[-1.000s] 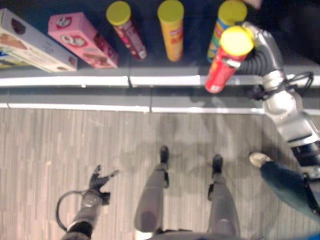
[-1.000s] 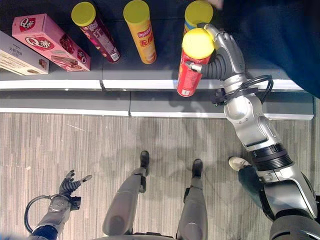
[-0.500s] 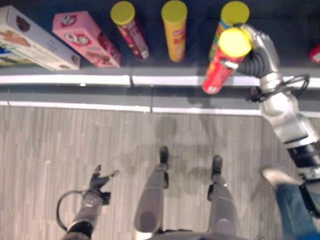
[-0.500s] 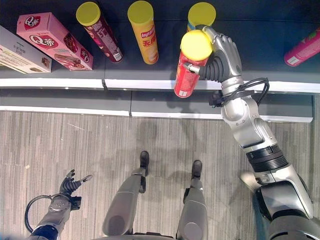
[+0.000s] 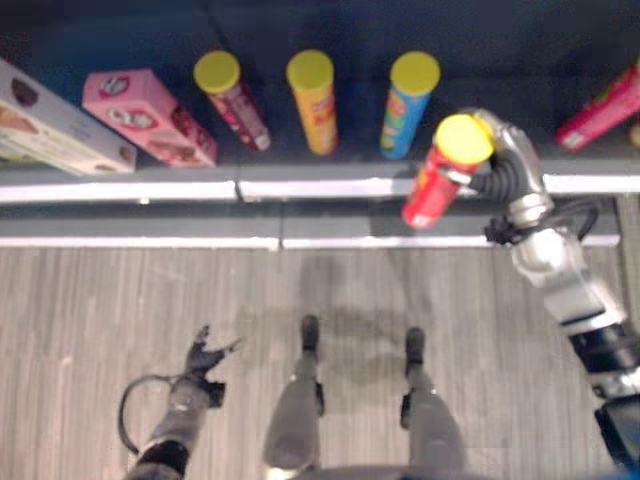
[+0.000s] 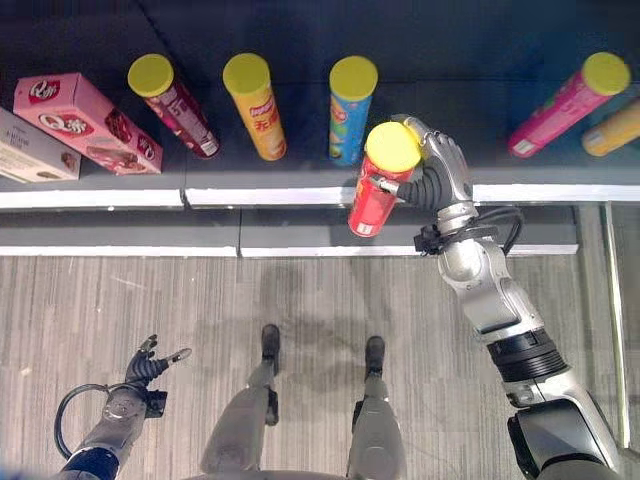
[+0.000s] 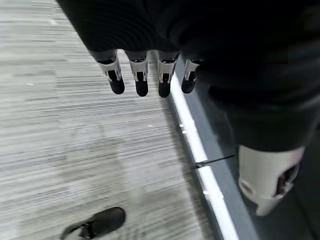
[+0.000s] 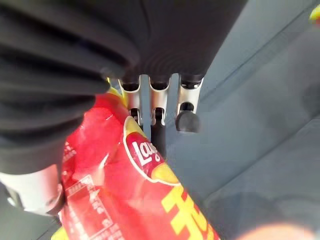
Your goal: Put the goods on the table back onto the shelves and tidy them up.
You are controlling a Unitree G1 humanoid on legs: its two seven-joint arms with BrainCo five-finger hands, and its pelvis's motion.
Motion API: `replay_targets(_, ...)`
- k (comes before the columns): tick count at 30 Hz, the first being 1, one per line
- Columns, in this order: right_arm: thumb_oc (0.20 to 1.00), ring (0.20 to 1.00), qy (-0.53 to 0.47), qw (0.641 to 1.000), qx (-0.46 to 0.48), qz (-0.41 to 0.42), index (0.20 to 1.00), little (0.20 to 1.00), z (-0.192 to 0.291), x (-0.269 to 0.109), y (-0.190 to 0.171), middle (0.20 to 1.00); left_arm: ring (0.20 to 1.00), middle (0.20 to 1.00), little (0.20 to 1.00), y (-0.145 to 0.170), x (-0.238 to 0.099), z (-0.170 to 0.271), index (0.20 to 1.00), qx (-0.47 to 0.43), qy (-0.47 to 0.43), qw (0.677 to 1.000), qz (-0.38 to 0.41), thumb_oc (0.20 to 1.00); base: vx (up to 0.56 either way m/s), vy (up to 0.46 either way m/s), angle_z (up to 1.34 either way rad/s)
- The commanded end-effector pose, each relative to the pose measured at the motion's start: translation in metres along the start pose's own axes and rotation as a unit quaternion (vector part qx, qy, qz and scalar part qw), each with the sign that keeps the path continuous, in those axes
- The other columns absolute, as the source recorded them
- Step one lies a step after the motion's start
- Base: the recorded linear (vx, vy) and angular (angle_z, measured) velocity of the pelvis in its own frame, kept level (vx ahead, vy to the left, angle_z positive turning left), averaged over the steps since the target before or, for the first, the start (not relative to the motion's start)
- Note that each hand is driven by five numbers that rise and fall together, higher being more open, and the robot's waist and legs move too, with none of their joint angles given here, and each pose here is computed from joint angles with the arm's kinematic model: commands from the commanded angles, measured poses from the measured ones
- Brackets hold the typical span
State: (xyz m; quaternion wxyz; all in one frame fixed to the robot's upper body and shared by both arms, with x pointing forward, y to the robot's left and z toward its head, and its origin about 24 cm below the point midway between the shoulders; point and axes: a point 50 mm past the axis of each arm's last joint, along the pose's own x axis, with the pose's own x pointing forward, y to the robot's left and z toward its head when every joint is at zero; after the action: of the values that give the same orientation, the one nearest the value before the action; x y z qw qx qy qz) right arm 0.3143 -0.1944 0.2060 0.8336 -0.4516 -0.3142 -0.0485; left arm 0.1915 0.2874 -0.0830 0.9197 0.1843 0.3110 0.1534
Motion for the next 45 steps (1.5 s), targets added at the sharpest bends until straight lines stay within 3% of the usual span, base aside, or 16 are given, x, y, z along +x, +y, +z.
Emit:
replay_targets(1, 0.200, 0.200, -0.030, 0.999, 0.001, -0.026, 0.200, 0.200, 0.005, -0.006, -0.012, 0.200, 1.000, 1.000, 1.000, 0.005, -0.005, -0.020, 1.000, 0.039, 0.031, 0.999, -0.003, 1.000, 0.06, -0.214, -0.03)
replay_targets(8, 0.200, 0.200, 0.018, 0.999, -0.023, -0.038, 0.200, 0.200, -0.016, -0.027, -0.027, 0.200, 1.000, 1.000, 1.000, -0.009, -0.013, -0.035, 1.000, 0.024, 0.062, 0.998, -0.022, 1.000, 0.01, -0.154, 0.21)
replay_targets(11, 0.200, 0.200, 0.019, 0.999, -0.005, -0.037, 0.200, 0.200, -0.016, -0.031, -0.026, 0.200, 1.000, 1.000, 1.000, -0.012, -0.019, -0.052, 1.000, 0.057, 0.097, 0.993, -0.033, 1.000, -0.01, -0.039, 0.18)
replay_targets(23, 0.200, 0.200, 0.010, 1.000, 0.013, -0.024, 0.200, 0.200, -0.013, -0.012, -0.026, 0.200, 1.000, 1.000, 1.000, 0.002, -0.022, -0.058, 1.000, 0.053, 0.103, 0.993, -0.021, 1.000, 0.09, -0.095, -0.03)
replay_targets(35, 0.200, 0.200, -0.037, 0.999, 0.024, -0.023, 0.200, 0.200, 0.008, -0.009, -0.033, 0.200, 1.000, 1.000, 1.000, 0.006, -0.030, -0.069, 1.000, -0.053, 0.124, 0.990, 0.035, 1.000, 0.03, -0.566, 0.12)
replay_targets(45, 0.200, 0.200, -0.081, 0.996, 0.016, -0.014, 0.200, 0.200, 0.028, -0.010, -0.029, 0.200, 1.000, 1.000, 1.000, -0.004, -0.042, -0.090, 1.000, -0.022, 0.174, 0.985, 0.002, 1.000, -0.09, -0.191, 0.28)
